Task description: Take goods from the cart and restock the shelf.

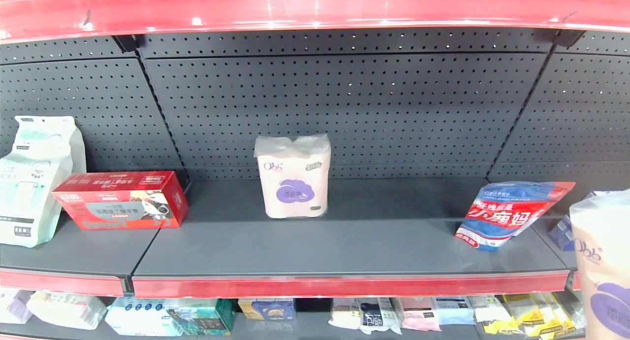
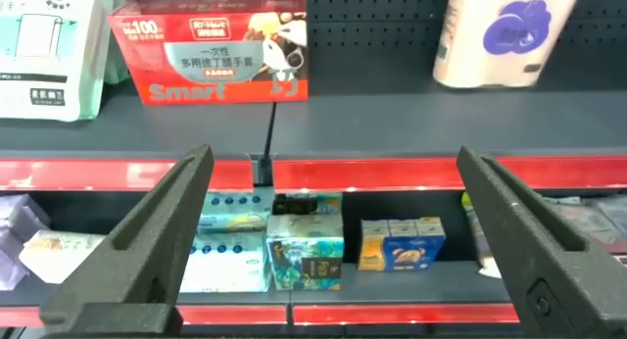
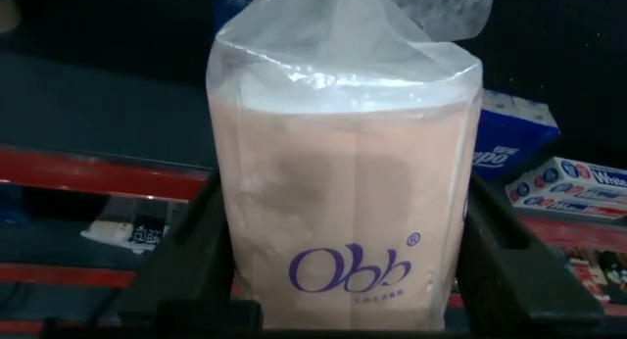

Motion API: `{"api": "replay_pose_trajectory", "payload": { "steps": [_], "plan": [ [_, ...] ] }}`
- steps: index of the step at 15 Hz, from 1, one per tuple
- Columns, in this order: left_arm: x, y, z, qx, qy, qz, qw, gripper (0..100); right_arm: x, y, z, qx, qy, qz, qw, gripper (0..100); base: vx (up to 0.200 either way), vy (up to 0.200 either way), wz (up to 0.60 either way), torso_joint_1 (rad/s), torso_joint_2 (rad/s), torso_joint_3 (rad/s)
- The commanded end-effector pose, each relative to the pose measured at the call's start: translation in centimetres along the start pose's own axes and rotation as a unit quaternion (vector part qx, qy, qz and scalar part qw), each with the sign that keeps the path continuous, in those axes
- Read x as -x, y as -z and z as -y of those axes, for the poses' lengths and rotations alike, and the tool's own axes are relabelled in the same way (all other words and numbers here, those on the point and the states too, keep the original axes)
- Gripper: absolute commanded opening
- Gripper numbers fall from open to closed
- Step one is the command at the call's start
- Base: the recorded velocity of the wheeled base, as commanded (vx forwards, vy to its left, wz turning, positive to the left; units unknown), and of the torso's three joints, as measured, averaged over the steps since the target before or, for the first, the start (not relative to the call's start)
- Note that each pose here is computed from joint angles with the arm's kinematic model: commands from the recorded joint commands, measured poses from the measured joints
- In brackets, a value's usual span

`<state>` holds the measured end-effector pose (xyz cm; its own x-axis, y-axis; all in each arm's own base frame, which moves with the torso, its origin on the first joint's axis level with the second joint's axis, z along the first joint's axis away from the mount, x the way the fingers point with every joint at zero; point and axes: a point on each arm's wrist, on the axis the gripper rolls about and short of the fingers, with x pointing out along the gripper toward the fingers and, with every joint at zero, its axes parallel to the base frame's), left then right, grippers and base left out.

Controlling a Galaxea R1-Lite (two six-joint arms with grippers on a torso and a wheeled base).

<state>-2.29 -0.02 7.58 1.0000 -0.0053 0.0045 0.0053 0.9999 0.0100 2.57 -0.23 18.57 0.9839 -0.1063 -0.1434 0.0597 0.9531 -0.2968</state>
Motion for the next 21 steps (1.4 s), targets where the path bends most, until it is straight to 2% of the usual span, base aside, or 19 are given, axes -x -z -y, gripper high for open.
{"api": "replay_pose_trajectory", "payload": {
  "steps": [1, 3, 5, 6, 7, 8, 9, 10, 12, 15, 16, 18, 20, 21],
  "plan": [
    [0.0, 0.0, 0.0, -0.002, 0.000, -0.001, 1.0000, 100, 0.5, 0.3, 0.0, -0.002, 0.003, 0.009, 1.000, 0, 0.000, 0.000, 0.00, 0.000, 0.00, 0.000],
    [-0.1, 0.0, 0.0, -0.004, 0.000, -0.005, 1.0000, 100, 1.1, 0.9, -0.1, -0.013, 0.005, 0.020, 1.000, 0, 0.000, 0.000, 0.00, 0.000, 0.00, 0.000],
    [-0.3, -0.1, 0.0, -0.012, 0.013, -0.022, 0.9996, 100, 2.0, 1.6, -0.2, -0.016, -0.001, 0.022, 1.000, 0, 0.000, 0.000, 0.00, 0.000, 0.00, 0.000],
    [-0.5, -0.1, 0.0, -0.013, 0.040, -0.032, 0.9986, 100, 2.7, 2.0, -0.3, -0.016, -0.019, 0.027, 0.999, 0, 0.000, 0.000, 0.00, 0.000, 0.00, 0.000],
    [-0.5, -0.4, 0.1, -0.010, 0.056, -0.032, 0.9979, 100, 3.0, 2.2, -0.3, -0.017, -0.025, 0.033, 0.999, 0, 0.000, 0.000, 0.00, 0.000, 0.00, 0.000],
    [-0.7, -4.0, 0.1, 0.011, 0.079, -0.025, 0.9965, 100, 3.2, 2.2, -0.3, -0.020, -0.029, 0.038, 0.999, 0, 0.000, 0.000, 0.00, 0.000, 0.00, 0.000],
    [-1.9, -7.4, 0.1, 0.040, 0.076, -0.049, 0.9951, 100, 3.2, 2.0, -0.2, -0.021, -0.020, 0.039, 0.999, 0, 0.000, 0.000, 0.00, 0.000, 0.00, 0.000],
    [-3.3, -8.6, 0.1, 0.058, 0.060, -0.074, 0.9937, 100, 3.3, 2.0, -0.2, -0.021, -0.014, 0.038, 0.999, 0, 0.000, 0.000, 0.00, 0.000, 0.00, 0.000],
    [-5.9, -8.9, 0.1, 0.058, 0.023, -0.120, 0.9908, 100, 3.2, 1.8, -0.1, -0.023, 0.015, 0.032, 0.999, 0, 0.000, 0.000, 0.00, 0.000, 0.00, 0.000],
    [-9.0, -8.7, 0.3, 0.056, 0.027, -0.162, 0.9849, 100, 3.4, 1.7, -0.1, -0.036, 0.029, 0.035, 0.998, 0, 0.000, 0.000, 0.00, 0.000, 0.00, 0.000],
    [-10.9, -8.0, 0.5, 0.058, 0.053, -0.199, 0.9768, 100, 3.7, 1.6, 0.0, -0.048, 0.025, 0.046, 0.997, 0, 0.000, 0.000, 0.00, 0.000, 0.00, 0.000],
    [-14.2, -8.2, 0.8, 0.054, 0.100, -0.186, 0.9759, 100, 3.8, 1.8, -0.1, -0.048, 0.021, 0.047, 0.998, 0, 0.000, 0.000, 0.00, 0.000, 0.00, 0.000],
    [-17.7, -7.8, 1.1, 0.053, 0.116, -0.157, 0.9793, 100, 3.5, 2.5, -0.2, -0.048, 0.055, 0.025, 0.997, 0, 0.000, 0.000, 0.00, 0.000, 0.00, 0.000],
    [-18.8, -7.4, 1.2, 0.055, 0.128, -0.150, 0.9789, 100, 3.4, 2.9, -0.3, -0.048, 0.083, 0.014, 0.995, 0, 0.000, 0.000, 0.00, 0.000, 0.00, 0.000]
  ]
}}
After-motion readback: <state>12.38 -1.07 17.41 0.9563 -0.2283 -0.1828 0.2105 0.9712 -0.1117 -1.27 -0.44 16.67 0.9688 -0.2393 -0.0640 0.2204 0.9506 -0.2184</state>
